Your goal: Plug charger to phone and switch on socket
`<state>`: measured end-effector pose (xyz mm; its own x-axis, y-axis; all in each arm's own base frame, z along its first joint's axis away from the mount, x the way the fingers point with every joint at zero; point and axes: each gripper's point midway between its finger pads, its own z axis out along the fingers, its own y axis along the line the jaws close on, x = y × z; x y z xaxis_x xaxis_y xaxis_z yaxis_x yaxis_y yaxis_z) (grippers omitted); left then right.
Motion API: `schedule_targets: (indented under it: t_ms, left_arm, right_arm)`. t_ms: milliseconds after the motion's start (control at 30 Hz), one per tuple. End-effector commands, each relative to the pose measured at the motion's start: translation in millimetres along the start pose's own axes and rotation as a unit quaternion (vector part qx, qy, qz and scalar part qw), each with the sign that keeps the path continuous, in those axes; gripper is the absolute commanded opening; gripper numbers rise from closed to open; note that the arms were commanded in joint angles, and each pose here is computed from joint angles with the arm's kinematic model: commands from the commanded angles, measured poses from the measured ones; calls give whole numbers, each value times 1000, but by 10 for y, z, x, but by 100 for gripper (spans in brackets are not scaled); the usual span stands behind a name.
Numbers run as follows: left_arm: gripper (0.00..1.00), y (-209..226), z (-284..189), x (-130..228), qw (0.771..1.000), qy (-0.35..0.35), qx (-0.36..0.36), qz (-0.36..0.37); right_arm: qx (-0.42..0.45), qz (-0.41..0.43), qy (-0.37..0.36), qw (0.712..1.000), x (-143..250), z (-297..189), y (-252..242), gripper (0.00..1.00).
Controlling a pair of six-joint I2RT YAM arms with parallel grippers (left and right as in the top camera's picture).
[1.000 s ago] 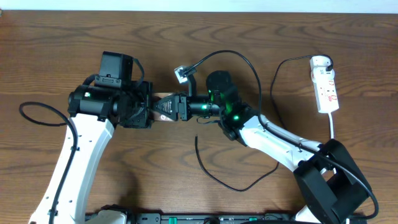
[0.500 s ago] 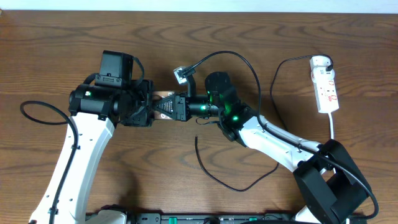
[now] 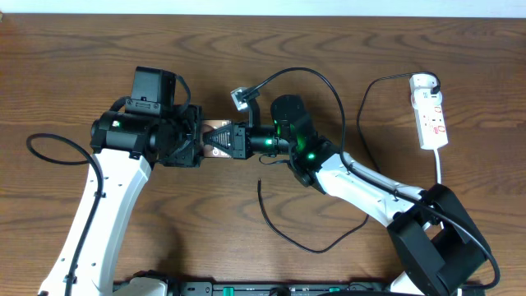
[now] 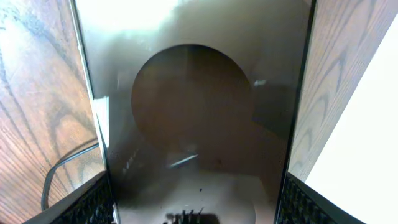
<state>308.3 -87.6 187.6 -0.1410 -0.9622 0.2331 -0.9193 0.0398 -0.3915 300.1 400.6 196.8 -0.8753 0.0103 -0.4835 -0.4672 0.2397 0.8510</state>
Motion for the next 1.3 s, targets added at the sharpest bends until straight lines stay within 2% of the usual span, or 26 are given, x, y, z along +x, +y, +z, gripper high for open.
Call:
schedule_targets:
  t_ms: [0,67,100,200,267,300,533,700,800,933,1033,1167,1267]
  left_arm:
    - [7,-12,-13,0,1000,-3,2,5]
    - [9,-10,-13,-1,1000,-3,2,5]
    - [17,-10,-13,-1,1000,-3,2,5]
    - [64,-10,-13,-1,1000,-4,2,5]
    - [84,-10,-13,-1,1000,-3,2,5]
    - [87,-10,-13,-1,1000,-3,2,7]
    - [89,-25,-24,17,1000,3,6,21]
    - [89,-213,-76,126,990,51,50,125]
    - [90,-401,-114,95,969,42,93,227]
    - [90,-562,-151,98,946,28,128,295]
    - [90,-737,-181,145,929,23,169,328]
    - [90,-937,-124,277,905,48,237,349]
    - [90,-1001,76,266,899,57,287,325]
  right_arm:
    - [-21,-25,6,999,-5,9,127,2]
    - [-21,-25,6,999,-7,8,126,1]
    - [-21,-25,5,999,-9,6,124,1]
    - [-20,-25,5,999,-12,5,122,1]
    - [-20,-25,5,999,-14,4,121,1]
    - [-20,-25,4,999,-19,0,117,1]
    - [-1,-27,-20,999,-213,-142,-51,1]
    - [110,22,-73,991,-487,-459,-677,1]
    - [157,49,-112,980,-700,-765,-996,1]
    - [165,128,-175,962,-1001,-1148,-1213,1]
    - [155,272,-240,919,-1201,-1533,-1434,1]
    - [114,395,-266,872,-1271,-1687,-1473,1]
    - [62,415,-254,871,-1353,-1643,-1278,1]
